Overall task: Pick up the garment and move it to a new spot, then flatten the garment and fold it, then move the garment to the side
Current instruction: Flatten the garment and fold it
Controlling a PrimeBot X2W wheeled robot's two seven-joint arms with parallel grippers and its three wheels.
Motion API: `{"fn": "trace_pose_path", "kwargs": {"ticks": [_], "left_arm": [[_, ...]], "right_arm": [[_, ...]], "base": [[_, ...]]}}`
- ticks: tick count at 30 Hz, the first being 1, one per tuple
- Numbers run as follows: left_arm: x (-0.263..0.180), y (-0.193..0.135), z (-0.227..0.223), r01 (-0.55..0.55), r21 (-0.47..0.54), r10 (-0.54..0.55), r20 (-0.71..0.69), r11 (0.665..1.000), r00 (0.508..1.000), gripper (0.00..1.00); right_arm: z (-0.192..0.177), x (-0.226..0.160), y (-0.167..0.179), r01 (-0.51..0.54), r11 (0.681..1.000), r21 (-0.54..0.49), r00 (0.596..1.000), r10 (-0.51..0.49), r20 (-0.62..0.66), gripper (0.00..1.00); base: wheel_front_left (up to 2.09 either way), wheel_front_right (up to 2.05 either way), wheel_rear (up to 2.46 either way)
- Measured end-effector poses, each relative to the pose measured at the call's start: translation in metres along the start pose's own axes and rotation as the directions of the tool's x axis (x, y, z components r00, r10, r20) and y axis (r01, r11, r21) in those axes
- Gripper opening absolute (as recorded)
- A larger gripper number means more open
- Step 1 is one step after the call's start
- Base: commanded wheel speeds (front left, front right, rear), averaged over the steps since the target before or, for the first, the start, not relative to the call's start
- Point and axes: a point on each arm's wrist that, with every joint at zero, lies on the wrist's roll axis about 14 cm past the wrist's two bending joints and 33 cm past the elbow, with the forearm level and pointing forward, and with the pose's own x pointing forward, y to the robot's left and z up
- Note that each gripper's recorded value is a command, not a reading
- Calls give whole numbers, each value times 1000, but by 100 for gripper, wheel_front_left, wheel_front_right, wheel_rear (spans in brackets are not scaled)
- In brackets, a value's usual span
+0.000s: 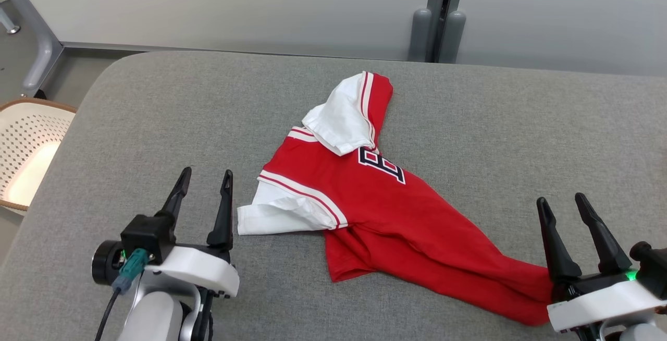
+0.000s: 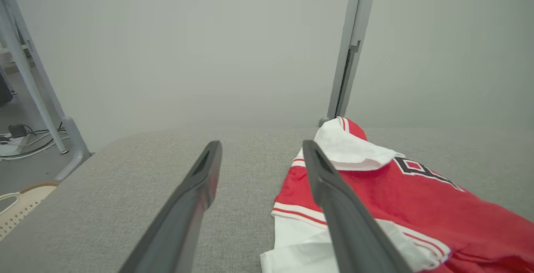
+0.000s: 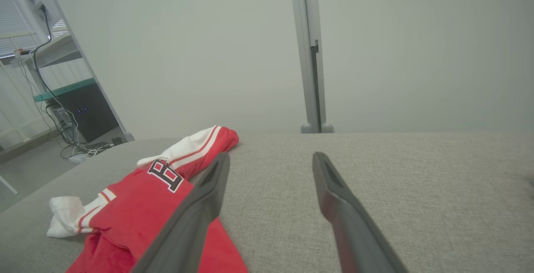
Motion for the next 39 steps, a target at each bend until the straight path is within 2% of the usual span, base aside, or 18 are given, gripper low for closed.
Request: {"fn": "trace_pose_path", "kwargs": {"ticks": [5,8,16,20,26,39], "left_arm": [[-19,2,-5,-47,-75,47,-1,996,999,100],[-25,2,-12,-57,-87,56,-20,995,998,100],[-24,-5,-42,-41,-63,33,-116,997,993,100],[-23,-5,-75,-38,-46,27,-228,998,973,100],[-9,-6,-102,-22,-18,15,-323,1000,946,100],[7,-6,-115,-18,-11,13,-368,1000,930,100]], "right_arm": [[-2,-6,2,10,1000,13,1000,-10,0,100],[-3,-6,4,9,1000,13,1000,-9,-2,100],[-7,-3,1,9,1000,12,1000,-9,-13,100],[-12,-3,-3,15,1000,12,1000,-14,-27,100],[-19,-3,-14,38,999,20,998,-37,-47,100],[-25,-5,-28,71,997,19,995,-69,-66,100]], "base": [[0,0,0],[0,0,0],[0,0,0],[0,0,0],[0,0,0],[0,0,0]]}}
